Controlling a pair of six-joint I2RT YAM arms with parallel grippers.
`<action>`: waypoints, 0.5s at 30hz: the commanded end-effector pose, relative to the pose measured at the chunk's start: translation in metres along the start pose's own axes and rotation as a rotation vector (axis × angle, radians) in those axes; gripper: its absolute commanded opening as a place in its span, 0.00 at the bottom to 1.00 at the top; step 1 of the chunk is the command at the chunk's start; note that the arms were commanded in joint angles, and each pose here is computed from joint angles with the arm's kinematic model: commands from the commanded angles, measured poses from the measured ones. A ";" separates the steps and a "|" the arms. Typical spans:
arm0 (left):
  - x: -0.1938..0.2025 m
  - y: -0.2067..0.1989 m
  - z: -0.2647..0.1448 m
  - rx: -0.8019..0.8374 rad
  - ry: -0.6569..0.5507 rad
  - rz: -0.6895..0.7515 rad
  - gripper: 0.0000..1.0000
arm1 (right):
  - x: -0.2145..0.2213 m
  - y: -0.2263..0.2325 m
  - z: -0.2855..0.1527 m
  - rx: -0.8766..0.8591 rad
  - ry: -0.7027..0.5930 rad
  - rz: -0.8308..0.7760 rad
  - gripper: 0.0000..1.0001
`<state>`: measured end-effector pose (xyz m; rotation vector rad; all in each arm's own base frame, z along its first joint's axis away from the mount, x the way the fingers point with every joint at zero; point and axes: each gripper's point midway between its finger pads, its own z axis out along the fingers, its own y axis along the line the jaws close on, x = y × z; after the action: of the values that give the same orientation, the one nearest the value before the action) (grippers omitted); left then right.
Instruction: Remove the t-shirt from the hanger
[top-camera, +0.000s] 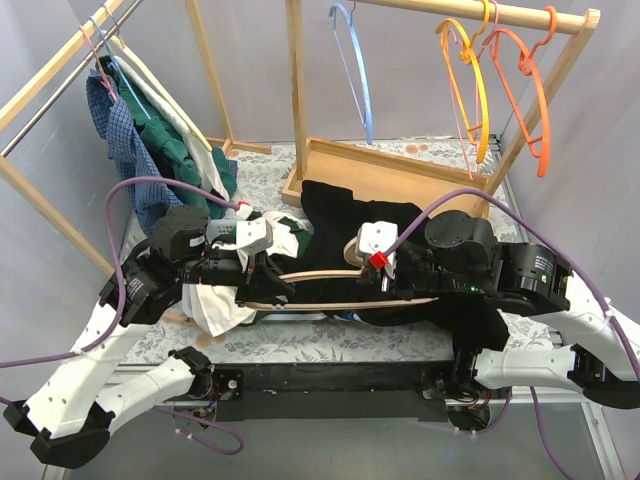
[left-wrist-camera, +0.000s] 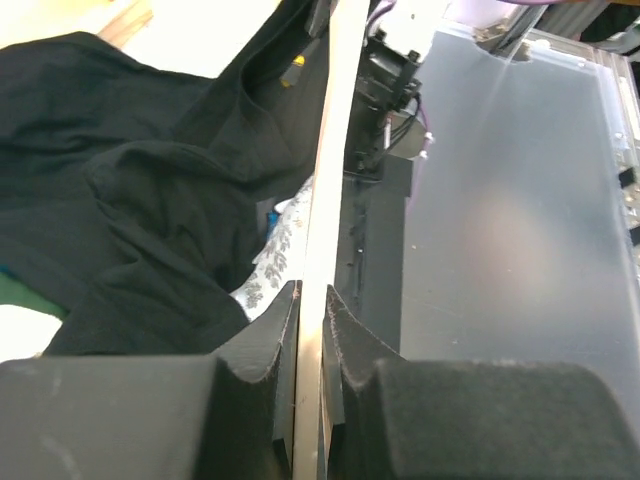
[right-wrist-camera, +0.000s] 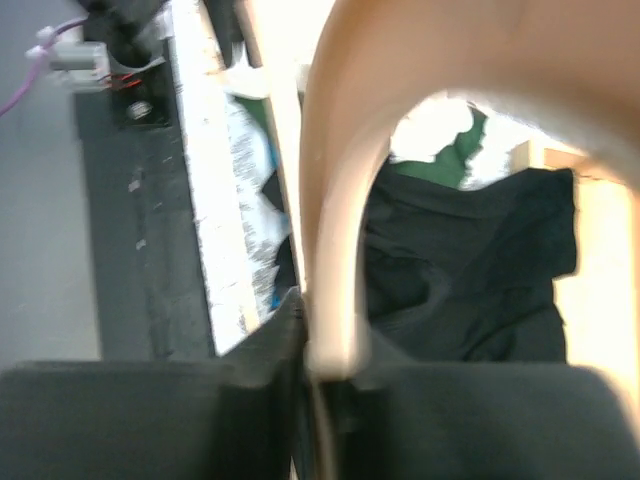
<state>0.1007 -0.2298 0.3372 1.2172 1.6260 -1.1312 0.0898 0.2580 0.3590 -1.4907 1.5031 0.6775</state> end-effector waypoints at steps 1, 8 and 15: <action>-0.007 0.044 -0.019 -0.307 -0.018 -0.020 0.00 | -0.026 -0.020 -0.033 0.148 -0.157 0.024 0.42; -0.034 0.081 -0.058 -0.630 -0.159 0.052 0.00 | -0.009 -0.060 -0.053 0.415 -0.152 0.071 0.81; -0.040 0.083 -0.064 -0.656 -0.170 0.055 0.00 | 0.024 -0.097 -0.078 0.732 -0.157 0.192 0.82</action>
<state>0.1732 -0.1747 0.3604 0.7811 1.6660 -0.6191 0.1459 0.1884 0.3858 -0.9863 1.5180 0.3844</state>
